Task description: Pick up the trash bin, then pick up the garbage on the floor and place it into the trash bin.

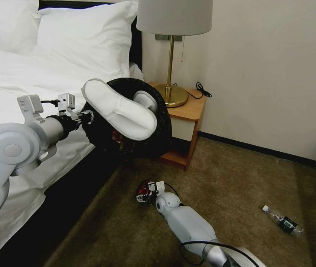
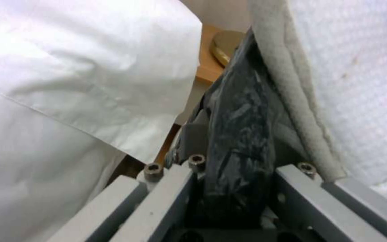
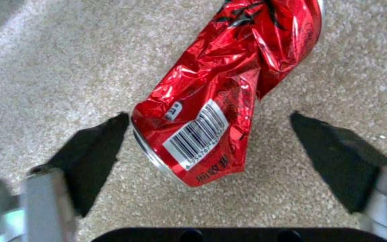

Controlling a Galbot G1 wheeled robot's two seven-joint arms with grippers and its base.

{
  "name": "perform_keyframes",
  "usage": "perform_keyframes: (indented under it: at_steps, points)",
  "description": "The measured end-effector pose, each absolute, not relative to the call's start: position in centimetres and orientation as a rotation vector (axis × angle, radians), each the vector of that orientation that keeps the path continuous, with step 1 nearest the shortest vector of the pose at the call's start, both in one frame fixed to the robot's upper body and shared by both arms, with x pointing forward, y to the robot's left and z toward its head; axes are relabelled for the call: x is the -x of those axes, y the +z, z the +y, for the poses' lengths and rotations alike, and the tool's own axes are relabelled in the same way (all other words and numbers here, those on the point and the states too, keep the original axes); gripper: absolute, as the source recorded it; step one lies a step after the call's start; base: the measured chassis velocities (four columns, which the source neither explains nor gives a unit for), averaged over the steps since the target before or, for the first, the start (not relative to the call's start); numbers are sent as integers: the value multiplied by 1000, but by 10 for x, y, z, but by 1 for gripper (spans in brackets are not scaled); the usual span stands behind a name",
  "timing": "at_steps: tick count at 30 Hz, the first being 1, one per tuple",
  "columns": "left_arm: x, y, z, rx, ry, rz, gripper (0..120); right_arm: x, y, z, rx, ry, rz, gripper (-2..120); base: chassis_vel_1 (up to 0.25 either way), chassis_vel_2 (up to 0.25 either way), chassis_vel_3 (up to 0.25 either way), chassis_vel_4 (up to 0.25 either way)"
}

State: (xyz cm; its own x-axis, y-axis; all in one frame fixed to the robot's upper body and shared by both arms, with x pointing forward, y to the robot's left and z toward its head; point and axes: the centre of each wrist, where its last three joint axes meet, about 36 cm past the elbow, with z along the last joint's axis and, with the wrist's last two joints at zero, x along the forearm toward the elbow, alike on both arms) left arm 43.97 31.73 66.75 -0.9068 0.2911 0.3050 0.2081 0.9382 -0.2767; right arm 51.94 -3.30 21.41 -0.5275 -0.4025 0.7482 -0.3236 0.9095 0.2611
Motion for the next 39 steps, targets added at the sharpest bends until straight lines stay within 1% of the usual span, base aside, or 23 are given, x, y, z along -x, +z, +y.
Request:
perform_keyframes:
  at_steps: [1,2,4,5,6,7,8,9,10,11,12,14,15,17,24,26,34,35,36,37,39]
  points:
    - [-440,668,318,364,337,-2748,1,-518,213,-32,-523,-104,-2167,85,0,0,0,0]
    - [-440,668,318,364,337,-2748,1,-518,213,-32,-523,-104,-2167,85,0,0,0,0]
    - [-439,668,318,362,335,-2749,1,-516,211,-32,-527,-95,-2164,76,0,0,0,0]
    - [-439,668,318,362,335,-2749,1,-516,211,-32,-527,-95,-2164,76,0,0,0,0]
    - [-439,668,318,361,334,-2749,1,-515,210,-32,-528,-90,-2163,70,0,0,0,0]
    - [-439,668,318,361,334,-2749,1,-514,210,-32,-529,-85,-2163,67,0,0,0,0]
    - [-439,668,318,361,334,-2749,1,-513,209,-32,-531,-80,-2163,61,0,0,0,0]
    - [-439,668,318,361,334,-2749,1,-513,209,-32,-531,-80,-2163,61,0,0,0,0]
    - [-439,668,318,362,334,-2750,1,-513,208,-32,-532,-78,-2162,54,0,0,0,0]
    - [-439,668,318,362,334,-2750,1,-513,208,-32,-532,-78,-2162,54,0,0,0,0]
    - [-438,669,318,362,333,-2750,1,-512,208,-32,-532,-77,-2158,49,0,0,0,0]
    - [-438,669,318,361,332,-2751,1,-511,207,-31,-533,-76,-2155,43,0,0,0,0]
    - [-438,669,318,361,332,-2751,1,-511,207,-31,-533,-76,-2155,43,0,0,0,0]
    - [-438,669,318,361,331,-2751,1,-511,207,-31,-533,-73,-2155,36,0,0,0,0]
    - [-438,668,319,358,329,-2750,1,-512,208,-32,-532,-64,-2162,31,0,0,0,0]
    - [-438,669,319,358,329,-2750,1,-512,207,-32,-530,-60,-2163,26,0,0,0,0]
    - [-437,671,320,356,319,-2754,1,-513,215,-27,-546,-34,-2175,25,0,0,0,0]
    - [-437,672,321,356,318,-2755,1,-513,218,-24,-552,-23,-2184,31,0,0,0,0]
    - [-437,672,321,356,318,-2755,1,-513,218,-24,-552,-23,-2184,31,0,0,0,0]
    - [-437,673,321,356,318,-2756,1,-512,221,-21,-563,-11,-2194,34,0,0,0,0]
    - [-437,675,322,356,317,-2758,1,-512,232,-12,-604,23,-2228,45,0,0,0,0]
